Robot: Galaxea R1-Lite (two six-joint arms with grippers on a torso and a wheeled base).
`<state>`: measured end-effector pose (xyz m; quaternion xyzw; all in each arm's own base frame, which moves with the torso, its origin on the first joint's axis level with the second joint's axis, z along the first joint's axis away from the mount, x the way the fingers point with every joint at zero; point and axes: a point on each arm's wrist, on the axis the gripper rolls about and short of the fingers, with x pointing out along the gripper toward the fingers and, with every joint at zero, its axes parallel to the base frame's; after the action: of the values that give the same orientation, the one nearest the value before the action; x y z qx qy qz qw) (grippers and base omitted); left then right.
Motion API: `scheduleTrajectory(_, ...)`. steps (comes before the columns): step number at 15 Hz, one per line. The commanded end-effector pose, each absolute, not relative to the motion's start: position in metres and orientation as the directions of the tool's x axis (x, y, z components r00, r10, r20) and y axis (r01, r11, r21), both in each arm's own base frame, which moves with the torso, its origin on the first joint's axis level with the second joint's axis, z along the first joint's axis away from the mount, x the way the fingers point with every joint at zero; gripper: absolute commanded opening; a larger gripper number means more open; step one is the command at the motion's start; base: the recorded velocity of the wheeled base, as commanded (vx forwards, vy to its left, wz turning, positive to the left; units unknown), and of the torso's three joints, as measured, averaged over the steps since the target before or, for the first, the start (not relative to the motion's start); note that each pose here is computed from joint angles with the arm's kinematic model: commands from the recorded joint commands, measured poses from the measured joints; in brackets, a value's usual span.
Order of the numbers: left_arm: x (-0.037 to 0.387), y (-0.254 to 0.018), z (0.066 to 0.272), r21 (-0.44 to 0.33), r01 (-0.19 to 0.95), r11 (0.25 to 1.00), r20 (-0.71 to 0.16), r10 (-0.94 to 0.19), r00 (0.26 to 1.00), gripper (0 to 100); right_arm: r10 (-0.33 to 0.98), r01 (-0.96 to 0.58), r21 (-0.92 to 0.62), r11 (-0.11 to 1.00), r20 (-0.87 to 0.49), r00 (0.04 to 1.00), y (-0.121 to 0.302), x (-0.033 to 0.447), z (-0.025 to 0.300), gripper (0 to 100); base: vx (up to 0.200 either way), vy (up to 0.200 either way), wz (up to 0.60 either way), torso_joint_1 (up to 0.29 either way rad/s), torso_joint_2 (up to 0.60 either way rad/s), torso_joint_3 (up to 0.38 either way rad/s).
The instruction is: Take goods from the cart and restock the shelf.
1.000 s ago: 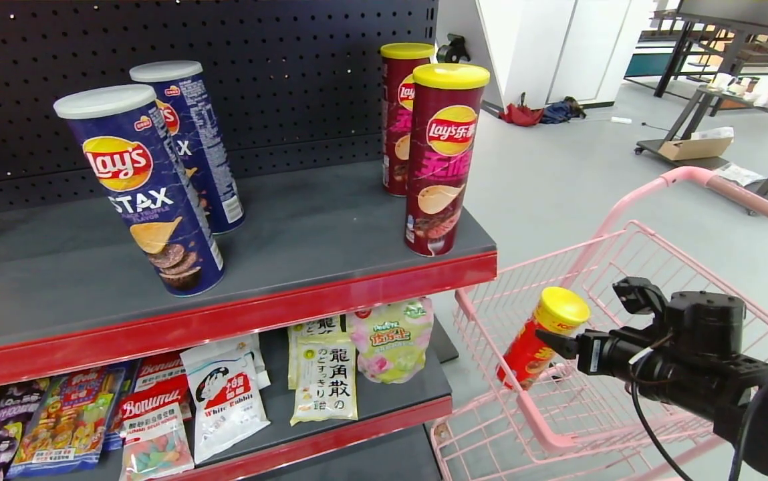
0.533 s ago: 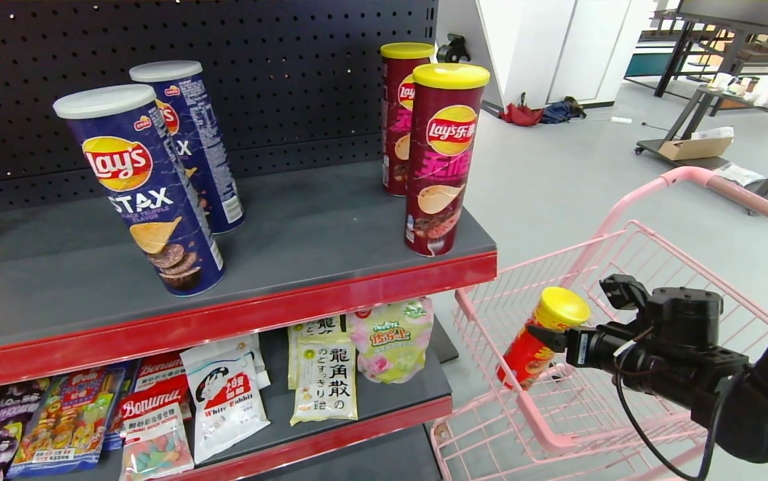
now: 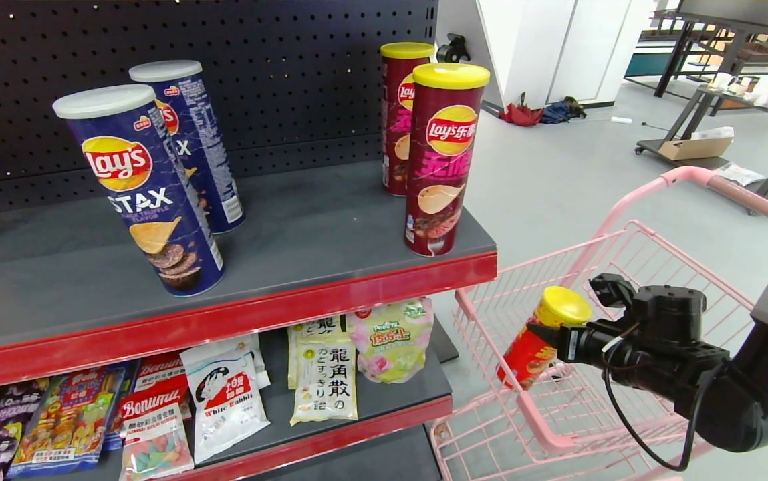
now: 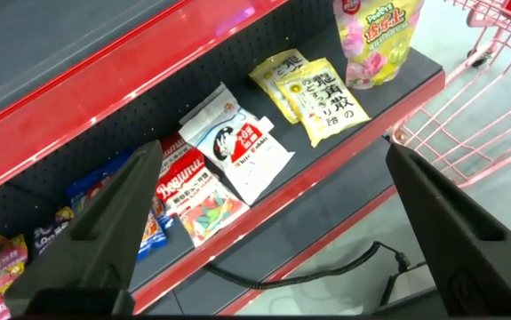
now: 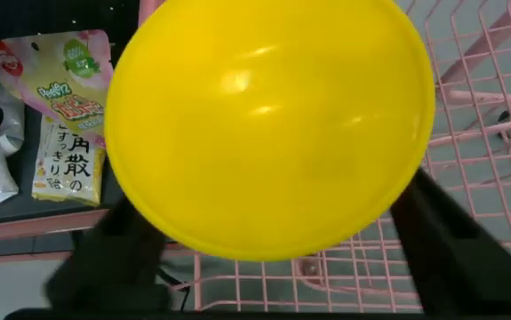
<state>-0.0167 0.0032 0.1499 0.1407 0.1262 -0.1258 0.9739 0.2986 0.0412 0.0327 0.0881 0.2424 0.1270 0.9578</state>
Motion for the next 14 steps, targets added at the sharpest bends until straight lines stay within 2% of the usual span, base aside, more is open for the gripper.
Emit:
scheduleTrajectory(1,-0.016,0.003,0.150,0.242,0.281,0.929,-0.284,-0.209,0.936,100,0.289,-0.201,0.235,0.951,-0.441,0.850,0.042,0.302,0.030,0,0.000,0.000,0.00,0.000,0.00,0.000)
scheduleTrajectory(5,-0.016,0.003,0.151,0.242,0.281,0.929,-0.284,-0.209,0.936,100,0.286,-0.198,0.229,0.953,-0.468,0.836,0.043,0.294,0.025,0,0.000,0.000,0.00,0.000,0.00,0.000)
scheduleTrajectory(7,-0.016,0.003,0.151,0.242,0.283,0.928,-0.284,-0.211,0.935,100,0.279,-0.220,0.200,0.955,-0.341,0.898,0.039,0.292,0.054,0,0.000,0.000,0.00,0.000,0.00,0.000)
scheduleTrajectory(9,-0.016,0.003,0.151,0.243,0.280,0.929,-0.280,-0.209,0.937,100,0.261,-0.229,0.145,0.963,-0.276,0.925,0.031,0.284,0.083,0,0.000,0.000,0.00,0.000,0.00,0.000)
scheduleTrajectory(14,-0.015,0.004,0.154,0.254,0.239,0.937,-0.238,-0.179,0.955,100,0.261,-0.256,0.051,0.965,-0.188,0.947,0.026,0.238,0.156,0,0.000,0.000,0.00,0.000,0.00,0.000)
